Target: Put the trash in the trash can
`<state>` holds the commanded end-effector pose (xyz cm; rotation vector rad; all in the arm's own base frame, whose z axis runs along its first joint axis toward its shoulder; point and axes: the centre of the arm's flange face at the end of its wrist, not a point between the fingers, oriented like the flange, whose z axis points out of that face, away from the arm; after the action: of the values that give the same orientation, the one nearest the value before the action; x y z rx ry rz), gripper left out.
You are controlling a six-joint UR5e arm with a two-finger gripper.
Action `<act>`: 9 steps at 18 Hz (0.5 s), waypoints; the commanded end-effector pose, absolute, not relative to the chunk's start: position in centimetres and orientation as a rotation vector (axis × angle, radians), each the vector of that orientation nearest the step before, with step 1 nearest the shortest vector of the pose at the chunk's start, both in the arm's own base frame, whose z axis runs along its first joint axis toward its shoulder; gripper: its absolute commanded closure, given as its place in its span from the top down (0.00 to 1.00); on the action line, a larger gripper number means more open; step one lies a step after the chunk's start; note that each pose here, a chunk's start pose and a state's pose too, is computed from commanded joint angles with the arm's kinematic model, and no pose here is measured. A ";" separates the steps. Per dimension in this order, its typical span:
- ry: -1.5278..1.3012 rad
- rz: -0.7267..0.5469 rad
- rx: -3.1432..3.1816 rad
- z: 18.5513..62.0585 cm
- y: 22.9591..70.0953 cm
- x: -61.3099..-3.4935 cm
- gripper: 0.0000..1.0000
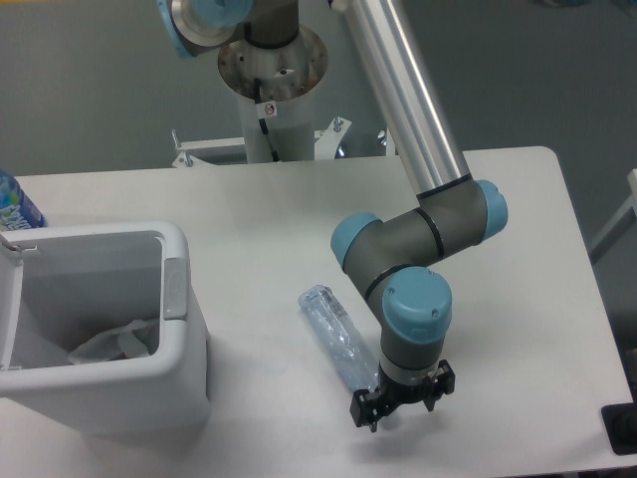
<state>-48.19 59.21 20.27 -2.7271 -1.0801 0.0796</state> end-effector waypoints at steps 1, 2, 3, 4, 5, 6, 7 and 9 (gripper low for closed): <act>-1.077 0.085 -2.721 20.2 59.3 -48.3 1.00; -1.076 0.088 -2.717 20.2 59.3 -48.3 1.00; -1.080 0.090 -2.715 20.2 59.3 -48.3 1.00; -1.083 0.090 -2.715 20.1 59.5 -48.0 1.00; -1.083 0.088 -2.716 20.0 59.6 -47.8 1.00; -1.089 0.087 -2.718 19.9 59.6 -47.7 0.98; -1.089 0.088 -2.722 19.7 59.6 -47.6 0.96; -1.086 0.108 -2.737 19.2 59.8 -47.2 0.94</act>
<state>-47.19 59.83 19.19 -2.7369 -1.0859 0.1077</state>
